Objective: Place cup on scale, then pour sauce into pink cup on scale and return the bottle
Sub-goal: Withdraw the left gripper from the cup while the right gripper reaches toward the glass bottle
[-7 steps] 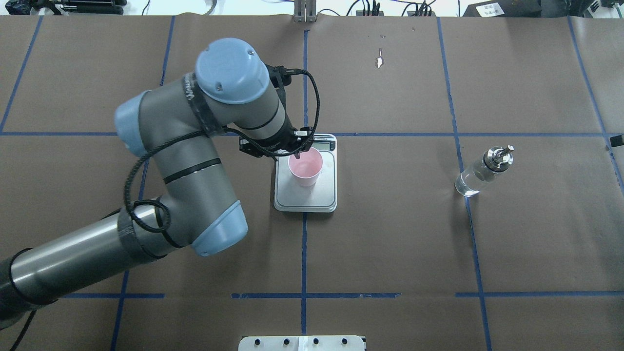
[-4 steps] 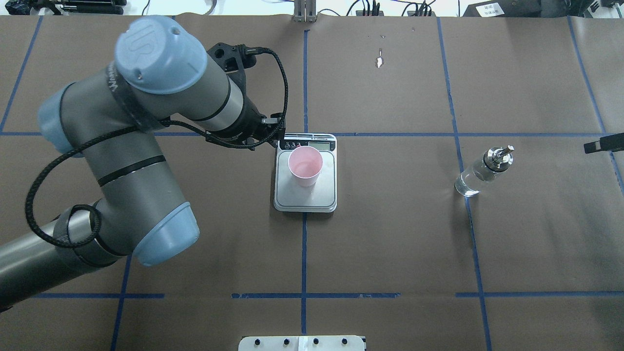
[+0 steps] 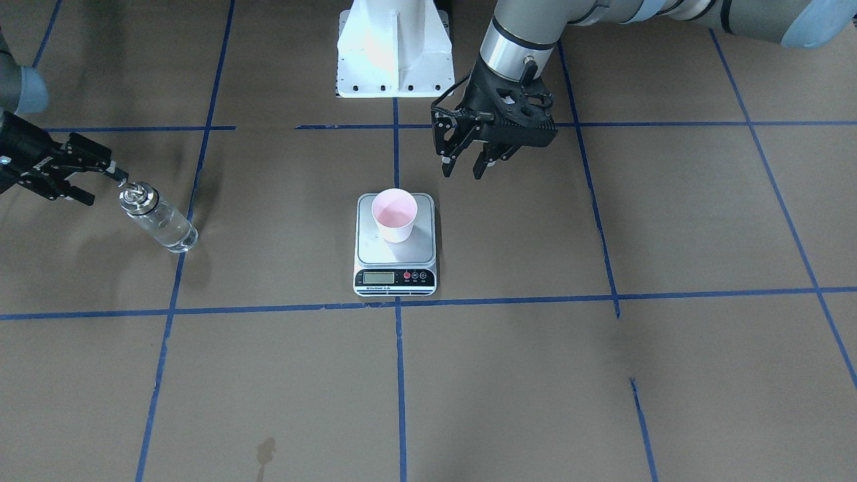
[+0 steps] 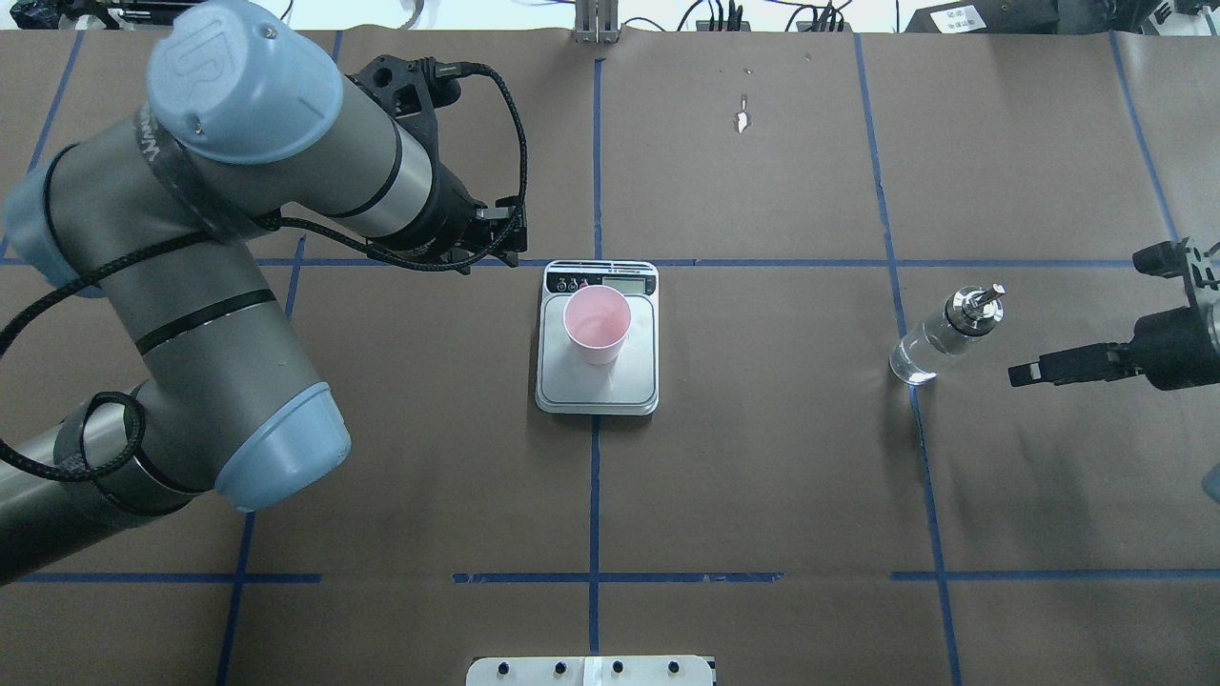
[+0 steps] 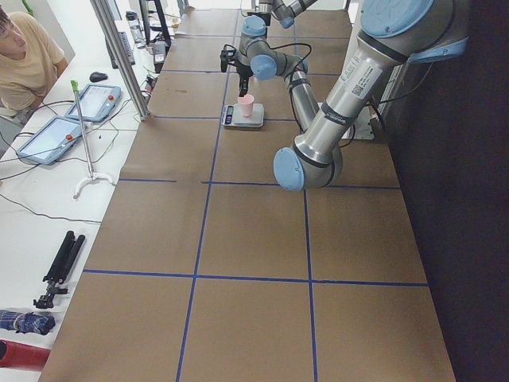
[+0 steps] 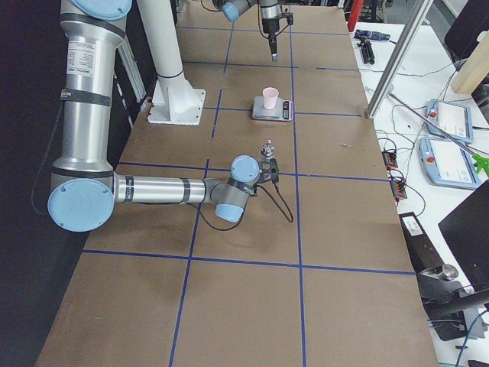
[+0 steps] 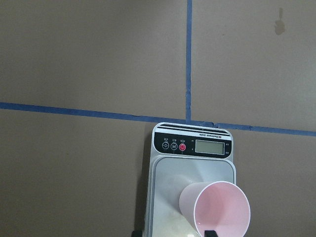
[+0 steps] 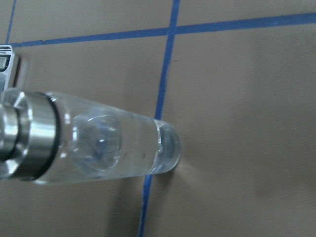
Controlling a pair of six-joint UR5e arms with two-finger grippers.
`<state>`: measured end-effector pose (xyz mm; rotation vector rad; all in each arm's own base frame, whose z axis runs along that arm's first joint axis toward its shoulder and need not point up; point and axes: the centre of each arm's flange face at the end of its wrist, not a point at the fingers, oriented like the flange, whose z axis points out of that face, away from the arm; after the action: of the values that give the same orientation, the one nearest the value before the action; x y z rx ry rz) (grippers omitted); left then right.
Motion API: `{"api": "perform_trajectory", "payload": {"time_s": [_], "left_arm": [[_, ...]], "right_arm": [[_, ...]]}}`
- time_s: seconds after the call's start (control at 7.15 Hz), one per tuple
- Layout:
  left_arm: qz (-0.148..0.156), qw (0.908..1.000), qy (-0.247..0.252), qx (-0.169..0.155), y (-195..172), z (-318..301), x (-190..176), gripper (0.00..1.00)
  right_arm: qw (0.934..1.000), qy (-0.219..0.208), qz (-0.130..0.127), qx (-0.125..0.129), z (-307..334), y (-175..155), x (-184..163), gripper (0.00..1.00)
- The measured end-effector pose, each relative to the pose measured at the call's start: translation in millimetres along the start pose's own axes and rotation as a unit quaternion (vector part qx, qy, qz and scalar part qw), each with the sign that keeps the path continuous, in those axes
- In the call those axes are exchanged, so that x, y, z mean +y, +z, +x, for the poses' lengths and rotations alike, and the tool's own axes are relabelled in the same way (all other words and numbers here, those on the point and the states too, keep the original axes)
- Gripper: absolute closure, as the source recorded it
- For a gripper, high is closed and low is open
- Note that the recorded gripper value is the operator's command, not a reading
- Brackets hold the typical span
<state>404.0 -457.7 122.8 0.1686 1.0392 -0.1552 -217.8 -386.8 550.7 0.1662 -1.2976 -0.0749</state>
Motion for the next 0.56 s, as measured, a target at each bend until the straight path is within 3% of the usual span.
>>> {"api": "perform_trajectory", "payload": {"time_s": [0.28, 0.56], "left_arm": [[0.004, 1.0000, -0.003, -0.002, -1.3, -2.9, -5.4, 0.47], [0.005, 1.0000, -0.004, -0.002, -2.3, -3.5, -7.5, 0.46]], "right_arm": [[0.9999, -0.007, 0.012, -0.002, -46.4, 40.3, 27.7, 0.00], [0.9987, -0.019, 0.045, 0.017, -61.8, 69.9, 46.9, 0.00]]}}
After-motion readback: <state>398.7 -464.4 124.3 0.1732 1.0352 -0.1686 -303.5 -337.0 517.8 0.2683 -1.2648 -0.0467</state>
